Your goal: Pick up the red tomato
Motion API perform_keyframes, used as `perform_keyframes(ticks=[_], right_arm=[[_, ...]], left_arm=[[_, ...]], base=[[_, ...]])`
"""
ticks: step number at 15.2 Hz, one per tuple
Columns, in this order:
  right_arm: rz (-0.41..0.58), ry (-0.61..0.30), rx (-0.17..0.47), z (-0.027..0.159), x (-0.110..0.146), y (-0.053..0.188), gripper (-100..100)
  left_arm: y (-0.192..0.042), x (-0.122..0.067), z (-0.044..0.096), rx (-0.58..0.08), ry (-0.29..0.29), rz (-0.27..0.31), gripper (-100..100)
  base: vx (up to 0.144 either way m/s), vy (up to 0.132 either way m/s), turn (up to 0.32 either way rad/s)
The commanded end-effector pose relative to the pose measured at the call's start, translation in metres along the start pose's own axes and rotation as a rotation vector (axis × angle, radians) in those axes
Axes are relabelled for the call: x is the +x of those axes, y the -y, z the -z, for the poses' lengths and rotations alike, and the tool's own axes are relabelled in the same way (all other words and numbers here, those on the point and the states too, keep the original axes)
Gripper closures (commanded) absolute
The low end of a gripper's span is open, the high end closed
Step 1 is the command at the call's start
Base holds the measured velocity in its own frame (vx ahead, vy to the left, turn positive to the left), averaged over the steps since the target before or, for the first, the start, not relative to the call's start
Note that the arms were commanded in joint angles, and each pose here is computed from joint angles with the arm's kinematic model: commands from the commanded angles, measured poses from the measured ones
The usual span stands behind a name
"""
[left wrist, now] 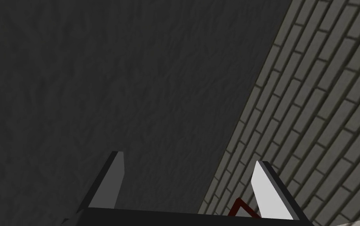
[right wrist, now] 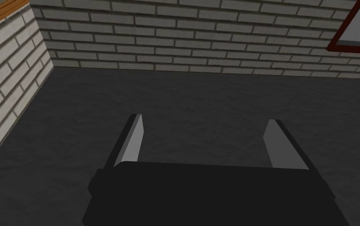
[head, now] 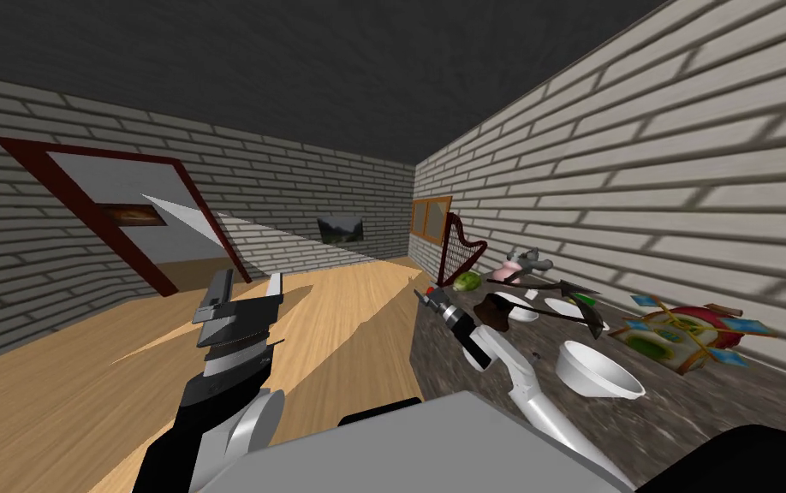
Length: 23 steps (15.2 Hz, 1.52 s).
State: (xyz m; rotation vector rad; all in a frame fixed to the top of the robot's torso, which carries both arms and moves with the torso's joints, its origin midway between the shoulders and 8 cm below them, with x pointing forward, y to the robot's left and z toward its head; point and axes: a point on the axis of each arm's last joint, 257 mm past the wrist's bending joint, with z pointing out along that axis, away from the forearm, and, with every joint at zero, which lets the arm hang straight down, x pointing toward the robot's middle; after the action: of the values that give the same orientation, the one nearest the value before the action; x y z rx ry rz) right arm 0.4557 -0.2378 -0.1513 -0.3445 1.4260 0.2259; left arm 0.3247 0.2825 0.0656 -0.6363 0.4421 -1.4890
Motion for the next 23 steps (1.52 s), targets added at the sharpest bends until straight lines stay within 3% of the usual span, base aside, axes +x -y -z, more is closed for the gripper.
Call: perform_keyframes(ticks=[1,15,23], right_arm=[[0.084,-0.037,0.014,-0.002,0.011,0.010,-100],[0.554,-0.236,0.076,0.000,0.071,0.066,-100],[0.769,-0.335,0.089,0.009,0.100,0.093,-100]], left_arm=[[0.000,0.000,0.000,0.000,0.000,0.000,0],[0.000,0.000,0.000,0.000,0.000,0.000,0],[0.000,0.000,0.000,0.000,0.000,0.000,0]], base=[[-0.022,-0.036,0.081],[-0.029,-0.050,0.112],[-0.024,-0.043,0.085]])
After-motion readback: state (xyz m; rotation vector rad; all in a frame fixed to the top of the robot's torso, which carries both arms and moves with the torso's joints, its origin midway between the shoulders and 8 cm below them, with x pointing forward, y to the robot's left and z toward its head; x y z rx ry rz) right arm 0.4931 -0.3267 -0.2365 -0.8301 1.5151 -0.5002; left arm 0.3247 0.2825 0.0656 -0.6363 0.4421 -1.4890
